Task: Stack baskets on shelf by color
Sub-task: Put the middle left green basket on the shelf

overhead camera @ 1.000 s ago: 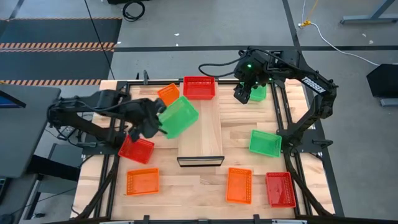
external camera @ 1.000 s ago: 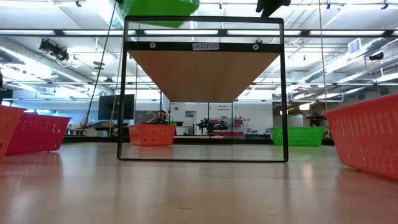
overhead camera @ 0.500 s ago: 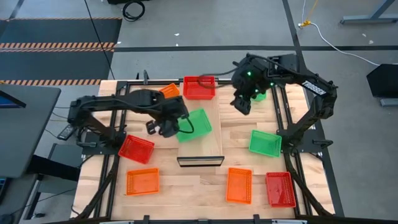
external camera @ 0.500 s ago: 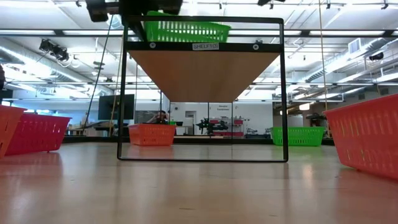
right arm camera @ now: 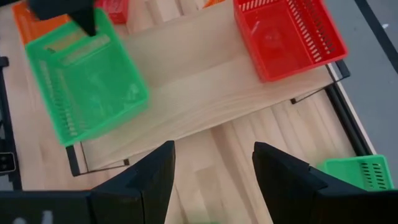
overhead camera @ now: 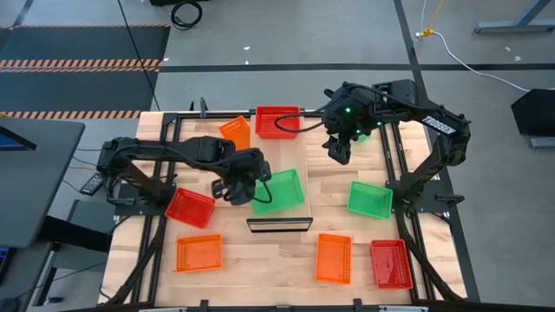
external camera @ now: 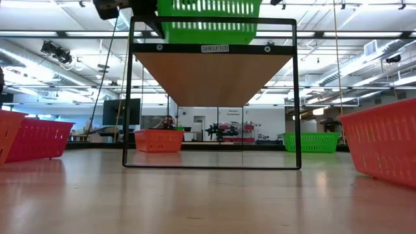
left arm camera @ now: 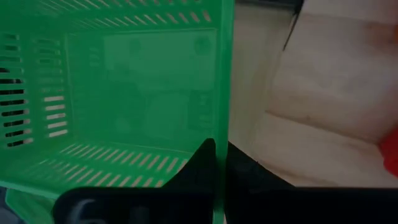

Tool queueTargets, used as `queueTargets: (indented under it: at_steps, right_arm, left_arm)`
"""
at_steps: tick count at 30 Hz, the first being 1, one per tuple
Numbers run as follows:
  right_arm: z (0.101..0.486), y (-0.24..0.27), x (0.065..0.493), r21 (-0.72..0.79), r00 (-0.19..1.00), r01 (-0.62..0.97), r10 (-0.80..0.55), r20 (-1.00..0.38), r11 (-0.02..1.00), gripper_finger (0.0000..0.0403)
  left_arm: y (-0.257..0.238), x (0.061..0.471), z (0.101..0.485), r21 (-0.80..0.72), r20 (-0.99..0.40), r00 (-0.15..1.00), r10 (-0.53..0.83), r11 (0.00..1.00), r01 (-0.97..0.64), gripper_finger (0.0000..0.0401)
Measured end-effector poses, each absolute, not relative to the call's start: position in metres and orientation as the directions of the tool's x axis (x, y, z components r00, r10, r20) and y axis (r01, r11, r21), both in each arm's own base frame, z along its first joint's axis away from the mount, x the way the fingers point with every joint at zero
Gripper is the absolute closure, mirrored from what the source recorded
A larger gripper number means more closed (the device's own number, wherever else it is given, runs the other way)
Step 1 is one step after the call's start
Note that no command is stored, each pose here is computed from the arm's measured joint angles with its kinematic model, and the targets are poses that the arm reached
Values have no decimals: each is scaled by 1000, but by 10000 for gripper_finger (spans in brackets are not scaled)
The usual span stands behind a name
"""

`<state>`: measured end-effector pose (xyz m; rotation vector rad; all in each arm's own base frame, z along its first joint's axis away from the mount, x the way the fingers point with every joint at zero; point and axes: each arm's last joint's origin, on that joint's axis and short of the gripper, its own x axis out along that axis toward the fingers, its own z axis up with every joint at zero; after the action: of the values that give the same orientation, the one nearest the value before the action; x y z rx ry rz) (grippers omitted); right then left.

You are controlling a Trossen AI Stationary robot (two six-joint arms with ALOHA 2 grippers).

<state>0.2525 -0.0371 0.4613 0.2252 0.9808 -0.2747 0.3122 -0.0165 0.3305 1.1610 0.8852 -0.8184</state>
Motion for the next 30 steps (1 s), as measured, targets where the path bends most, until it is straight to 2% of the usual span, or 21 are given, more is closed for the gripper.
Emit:
queueTargets:
  at_steps: [9,15,23,30]
  right_arm:
    - [461,-38,252,116,526,406,-128,-841,906,183]
    - [461,-29,254,151,531,422,-109,-840,894,183]
    - [463,-14,260,186,569,384,-73,-819,904,183]
    - [448,-7,275,252,523,475,-40,-851,843,183]
  left_arm:
    - [-36,310,330,401,-902,418,-103,150,903,390]
    - [-33,310,330,385,-902,418,-110,236,892,370]
    - [-30,315,332,423,-882,459,-105,248,871,338]
    - [-29,320,335,475,-851,517,-93,284,833,318]
